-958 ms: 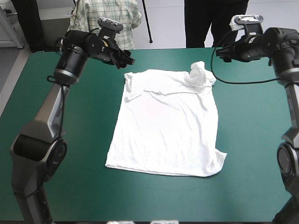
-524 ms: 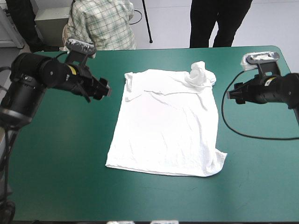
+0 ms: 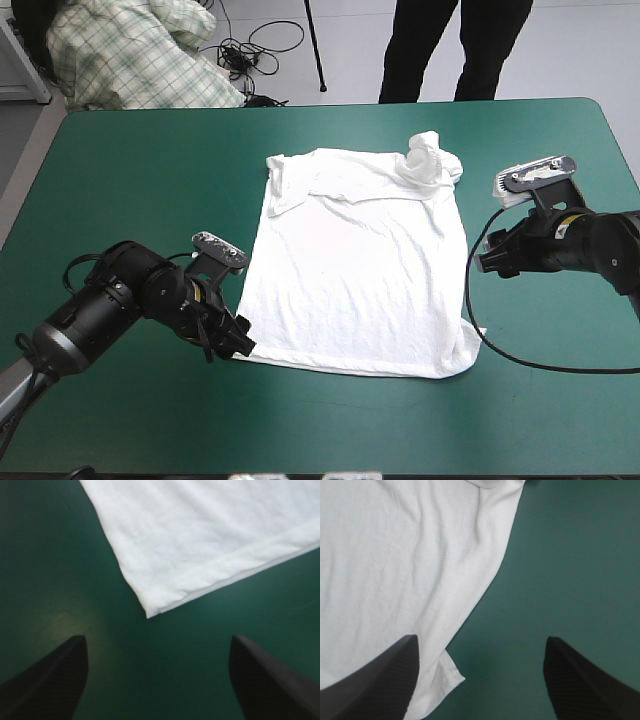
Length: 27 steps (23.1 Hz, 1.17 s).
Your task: Fold the cloth
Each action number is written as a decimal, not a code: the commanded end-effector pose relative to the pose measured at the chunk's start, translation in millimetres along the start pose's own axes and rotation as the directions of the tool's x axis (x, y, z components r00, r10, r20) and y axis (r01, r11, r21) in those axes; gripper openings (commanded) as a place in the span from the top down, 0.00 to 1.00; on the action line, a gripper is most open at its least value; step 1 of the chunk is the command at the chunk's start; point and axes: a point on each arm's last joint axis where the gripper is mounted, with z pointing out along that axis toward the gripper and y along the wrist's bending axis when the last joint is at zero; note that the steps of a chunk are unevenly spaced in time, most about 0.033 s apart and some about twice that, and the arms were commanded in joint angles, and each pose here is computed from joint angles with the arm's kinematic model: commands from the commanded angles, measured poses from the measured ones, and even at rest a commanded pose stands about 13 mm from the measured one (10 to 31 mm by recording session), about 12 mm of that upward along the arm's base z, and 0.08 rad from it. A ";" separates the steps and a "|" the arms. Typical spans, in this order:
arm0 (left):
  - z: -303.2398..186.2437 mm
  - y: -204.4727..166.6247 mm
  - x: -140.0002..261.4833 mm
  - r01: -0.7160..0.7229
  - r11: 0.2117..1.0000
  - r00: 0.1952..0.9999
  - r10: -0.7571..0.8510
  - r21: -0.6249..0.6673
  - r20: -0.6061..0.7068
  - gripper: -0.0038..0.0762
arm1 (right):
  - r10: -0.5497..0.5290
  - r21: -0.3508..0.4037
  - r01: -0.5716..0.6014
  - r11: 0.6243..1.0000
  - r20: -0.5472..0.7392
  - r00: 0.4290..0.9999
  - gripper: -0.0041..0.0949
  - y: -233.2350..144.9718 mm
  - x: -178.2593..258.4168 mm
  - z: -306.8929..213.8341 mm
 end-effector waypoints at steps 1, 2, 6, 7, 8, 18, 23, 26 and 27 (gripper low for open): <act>19.6 -1.8 -0.9 0.056 0.998 0.998 -0.056 0.008 0.016 0.25 | -0.017 0.029 0.015 0.999 0.072 0.997 0.30 -1.1 -4.0 -12.4; 36.1 -1.0 -2.2 0.064 0.998 0.998 -0.064 -0.002 -0.027 0.25 | -0.026 0.043 0.024 0.999 0.050 0.998 0.30 -2.3 0.0 -7.3; 74.1 -0.5 -14.1 0.068 0.998 0.991 -0.069 -0.008 -0.116 0.25 | -0.054 0.080 0.057 0.995 -0.036 0.998 0.30 -5.3 18.9 16.1; 79.8 -0.6 -15.0 0.069 0.998 0.988 -0.070 -0.008 -0.135 0.25 | -0.056 0.073 0.059 0.996 -0.045 0.997 0.30 -4.5 21.9 19.2; 87.7 -0.8 -15.9 0.073 0.997 0.984 -0.073 -0.006 -0.161 0.25 | -0.061 0.064 0.064 0.996 -0.058 0.996 0.30 -3.4 25.5 23.3; 102.9 -7.7 -20.8 0.091 0.994 0.982 -0.078 0.068 -0.173 0.89 | -0.129 -0.059 0.119 0.991 -0.221 0.967 0.30 17.6 49.7 78.6; 102.7 -8.0 -20.1 0.094 0.993 0.980 -0.080 0.071 -0.181 0.96 | -0.127 -0.079 0.108 0.991 -0.309 0.942 0.30 18.1 52.6 103.0; 102.7 -8.0 -19.9 0.094 0.993 0.980 -0.080 0.071 -0.184 0.96 | -0.120 -0.096 0.092 0.991 -0.347 0.930 0.31 19.5 54.8 110.7; 102.7 -8.0 -19.9 0.094 0.993 0.980 -0.080 0.071 -0.184 0.96 | -0.117 -0.099 0.087 0.991 -0.347 0.930 0.30 19.9 54.5 112.6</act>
